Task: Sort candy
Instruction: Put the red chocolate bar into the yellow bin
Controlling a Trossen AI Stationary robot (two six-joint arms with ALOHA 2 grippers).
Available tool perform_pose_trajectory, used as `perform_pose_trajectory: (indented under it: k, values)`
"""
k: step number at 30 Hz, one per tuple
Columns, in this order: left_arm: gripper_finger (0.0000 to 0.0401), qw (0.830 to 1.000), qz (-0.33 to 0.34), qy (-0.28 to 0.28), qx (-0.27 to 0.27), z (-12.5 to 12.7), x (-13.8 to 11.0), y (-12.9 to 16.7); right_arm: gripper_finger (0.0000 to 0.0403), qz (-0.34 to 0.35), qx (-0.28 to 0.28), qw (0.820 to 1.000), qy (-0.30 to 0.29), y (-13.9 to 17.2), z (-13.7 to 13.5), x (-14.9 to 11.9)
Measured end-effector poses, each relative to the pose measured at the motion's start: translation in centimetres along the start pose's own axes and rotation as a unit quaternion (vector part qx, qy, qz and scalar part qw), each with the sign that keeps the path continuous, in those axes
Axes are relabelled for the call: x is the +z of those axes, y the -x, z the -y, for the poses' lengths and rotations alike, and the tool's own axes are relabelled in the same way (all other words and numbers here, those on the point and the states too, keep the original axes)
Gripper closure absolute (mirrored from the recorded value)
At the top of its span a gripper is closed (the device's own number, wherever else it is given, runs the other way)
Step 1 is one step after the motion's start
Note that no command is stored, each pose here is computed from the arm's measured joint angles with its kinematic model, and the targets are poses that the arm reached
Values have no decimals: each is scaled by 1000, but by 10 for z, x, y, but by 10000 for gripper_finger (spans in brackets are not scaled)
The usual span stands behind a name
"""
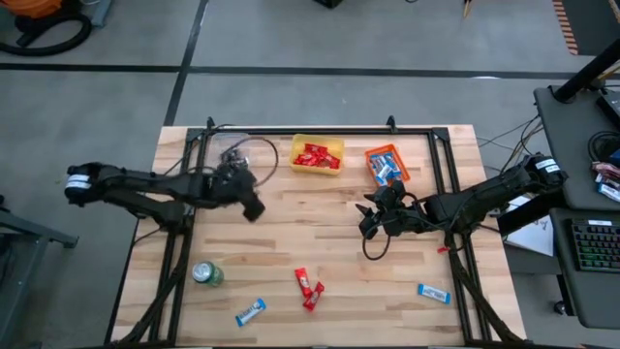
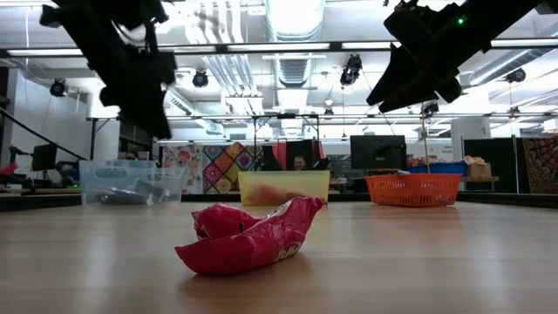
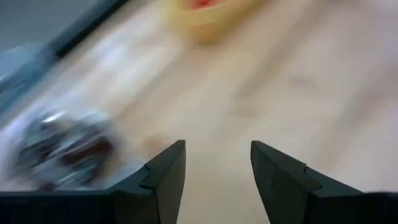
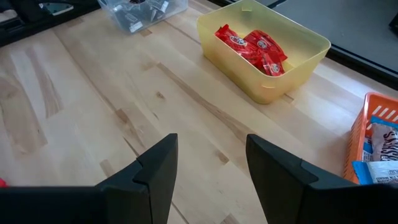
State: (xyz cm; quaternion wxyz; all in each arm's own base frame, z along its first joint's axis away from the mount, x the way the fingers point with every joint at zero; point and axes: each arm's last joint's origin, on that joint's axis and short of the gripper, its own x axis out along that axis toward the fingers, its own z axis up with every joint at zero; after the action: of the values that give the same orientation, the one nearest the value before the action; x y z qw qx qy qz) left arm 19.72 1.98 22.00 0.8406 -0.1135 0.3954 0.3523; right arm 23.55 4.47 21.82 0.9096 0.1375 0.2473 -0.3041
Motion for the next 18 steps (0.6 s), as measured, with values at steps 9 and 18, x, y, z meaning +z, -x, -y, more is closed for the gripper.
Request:
perform_pose_trajectory:
  k: [9,18]
  values:
    - [237,952,112,-181,-222,72,-14,37,223,0,0,1000,-1,0,0,0]
    - [236,894,176,-289,-293,135,-44,33,223,1,1,1000,-2,0,0,0]
